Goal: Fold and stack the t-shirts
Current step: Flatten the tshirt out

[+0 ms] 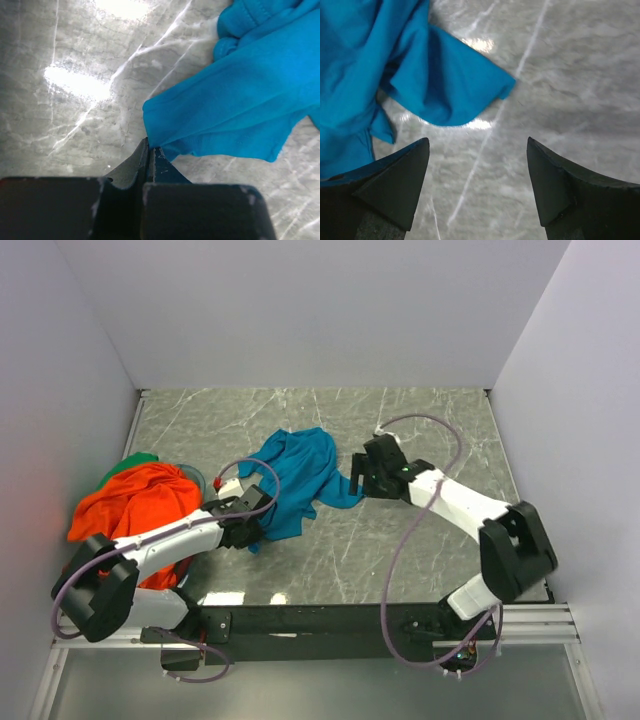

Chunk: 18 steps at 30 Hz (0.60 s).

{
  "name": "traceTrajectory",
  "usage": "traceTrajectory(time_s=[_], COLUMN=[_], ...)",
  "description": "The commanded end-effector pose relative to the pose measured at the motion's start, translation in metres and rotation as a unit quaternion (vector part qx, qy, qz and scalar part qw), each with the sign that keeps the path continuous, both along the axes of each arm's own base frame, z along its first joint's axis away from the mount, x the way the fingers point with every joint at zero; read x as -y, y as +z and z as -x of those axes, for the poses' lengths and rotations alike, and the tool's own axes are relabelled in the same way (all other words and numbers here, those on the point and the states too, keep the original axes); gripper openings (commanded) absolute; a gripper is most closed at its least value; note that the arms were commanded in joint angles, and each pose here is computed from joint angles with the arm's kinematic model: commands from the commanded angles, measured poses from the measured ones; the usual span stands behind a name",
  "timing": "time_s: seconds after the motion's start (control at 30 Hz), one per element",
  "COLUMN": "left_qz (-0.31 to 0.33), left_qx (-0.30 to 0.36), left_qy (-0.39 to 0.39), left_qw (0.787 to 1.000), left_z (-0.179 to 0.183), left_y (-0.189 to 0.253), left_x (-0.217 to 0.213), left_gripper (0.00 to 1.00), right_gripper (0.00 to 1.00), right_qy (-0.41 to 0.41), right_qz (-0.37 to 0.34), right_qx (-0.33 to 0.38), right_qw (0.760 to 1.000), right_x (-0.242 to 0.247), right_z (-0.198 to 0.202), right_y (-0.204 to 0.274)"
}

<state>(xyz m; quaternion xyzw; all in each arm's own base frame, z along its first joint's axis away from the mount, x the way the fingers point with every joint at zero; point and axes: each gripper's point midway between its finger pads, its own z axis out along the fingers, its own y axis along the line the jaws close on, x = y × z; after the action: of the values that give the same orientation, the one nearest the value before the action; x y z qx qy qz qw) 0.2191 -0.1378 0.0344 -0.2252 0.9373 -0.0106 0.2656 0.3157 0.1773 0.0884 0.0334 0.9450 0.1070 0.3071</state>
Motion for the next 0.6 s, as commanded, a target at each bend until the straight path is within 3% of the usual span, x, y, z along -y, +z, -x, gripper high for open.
traceTrajectory(time_s=[0.0, 0.47, 0.53, 0.57], left_qz=[0.029, 0.044, 0.041, 0.037], left_qx=[0.020, 0.027, 0.026, 0.026], left_qy=[-0.016, -0.010, -0.008, -0.006], left_qw=[0.999, 0.999, 0.999, 0.999], left_z=[-0.006, -0.011, -0.011, -0.011], left_y=[0.008, 0.011, 0.010, 0.010], left_x=[0.007, 0.007, 0.007, 0.005], left_gripper=[0.01, 0.01, 0.01, 0.01], right_gripper=[0.84, 0.74, 0.67, 0.51], right_qy=[-0.021, -0.053, -0.050, -0.043], right_qz=[-0.003, 0.058, 0.058, 0.059], right_qx=[0.018, -0.026, -0.027, -0.028], right_qw=[1.000, 0.997, 0.997, 0.997], right_x=[-0.017, -0.015, -0.016, -0.018], right_z=[-0.024, -0.045, -0.047, -0.048], right_y=[0.003, -0.062, -0.065, -0.068])
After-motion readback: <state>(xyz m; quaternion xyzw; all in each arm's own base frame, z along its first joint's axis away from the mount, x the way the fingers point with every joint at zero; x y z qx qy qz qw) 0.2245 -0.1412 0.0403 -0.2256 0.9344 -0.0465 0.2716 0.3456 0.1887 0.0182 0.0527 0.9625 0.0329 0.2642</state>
